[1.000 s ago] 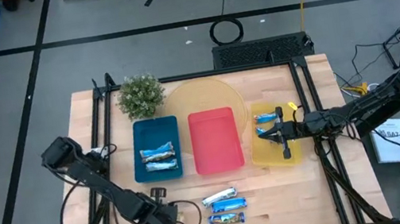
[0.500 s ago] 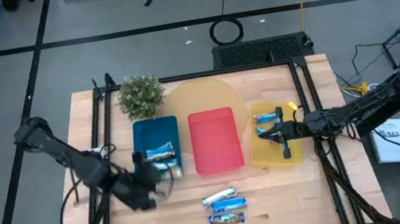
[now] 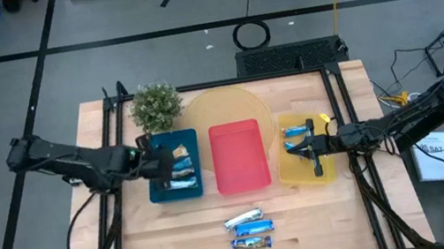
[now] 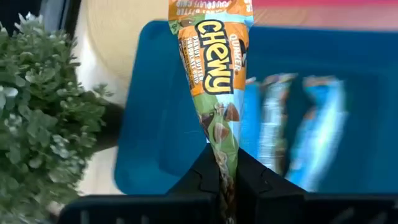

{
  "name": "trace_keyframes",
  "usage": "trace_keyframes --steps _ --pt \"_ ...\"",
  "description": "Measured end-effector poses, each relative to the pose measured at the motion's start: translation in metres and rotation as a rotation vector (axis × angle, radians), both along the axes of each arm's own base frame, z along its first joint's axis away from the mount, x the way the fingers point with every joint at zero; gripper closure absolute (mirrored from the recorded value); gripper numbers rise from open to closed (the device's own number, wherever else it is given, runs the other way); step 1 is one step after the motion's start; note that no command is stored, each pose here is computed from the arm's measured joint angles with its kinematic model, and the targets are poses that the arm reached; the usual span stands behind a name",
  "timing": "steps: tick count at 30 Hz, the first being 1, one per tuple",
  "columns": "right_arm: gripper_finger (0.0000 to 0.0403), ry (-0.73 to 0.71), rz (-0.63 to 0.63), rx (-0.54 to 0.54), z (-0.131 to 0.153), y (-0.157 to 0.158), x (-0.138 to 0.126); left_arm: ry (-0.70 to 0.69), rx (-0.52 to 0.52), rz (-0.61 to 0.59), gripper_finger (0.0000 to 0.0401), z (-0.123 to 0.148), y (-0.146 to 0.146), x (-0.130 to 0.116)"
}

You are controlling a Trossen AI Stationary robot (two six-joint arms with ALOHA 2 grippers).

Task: Pick and place Granola Bars by type
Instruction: Put the yellow granola bar into the blue bin, then put the blue granola bar into the red bin

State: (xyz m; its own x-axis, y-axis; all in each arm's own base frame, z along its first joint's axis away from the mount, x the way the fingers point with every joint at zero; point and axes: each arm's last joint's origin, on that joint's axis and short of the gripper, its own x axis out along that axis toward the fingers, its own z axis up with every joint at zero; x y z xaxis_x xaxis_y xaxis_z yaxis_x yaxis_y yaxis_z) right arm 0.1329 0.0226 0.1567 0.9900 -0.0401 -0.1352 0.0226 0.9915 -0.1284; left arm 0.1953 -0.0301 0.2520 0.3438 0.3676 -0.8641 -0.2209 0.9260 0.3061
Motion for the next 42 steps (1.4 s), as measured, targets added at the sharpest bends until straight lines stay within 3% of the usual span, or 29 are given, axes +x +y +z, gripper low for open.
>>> trace_keyframes --steps 4,8,20,25,28,37,42 --pt "0.0403 0.0 0.0 -0.001 0.0 0.0 0.0 0.076 0.021 -0.03 0.0369 -0.021 0.015 0.01" --pt "0.0403 0.004 0.001 -0.008 0.0 0.0 0.0 0.159 -0.011 -0.065 0.0382 -0.048 0.027 0.014" --pt "0.0403 0.008 0.001 -0.009 -0.001 0.0 0.0 0.159 -0.127 -0.041 0.0372 -0.099 0.055 0.011" --pt "0.0403 0.007 0.001 -0.007 -0.001 0.0 0.0 0.167 -0.157 -0.018 0.0384 -0.103 0.056 0.009" --pt "0.0403 0.008 0.001 -0.007 -0.001 0.0 0.0 0.152 -0.174 -0.014 0.0352 -0.099 0.056 0.012" --pt "0.0403 0.01 0.001 -0.003 -0.001 0.0 0.0 0.172 -0.175 -0.018 0.0178 -0.089 0.056 0.015" --pt "0.0403 0.012 0.002 -0.008 -0.001 0.0 0.0 0.045 -0.19 -0.069 0.0145 -0.057 0.045 0.013"
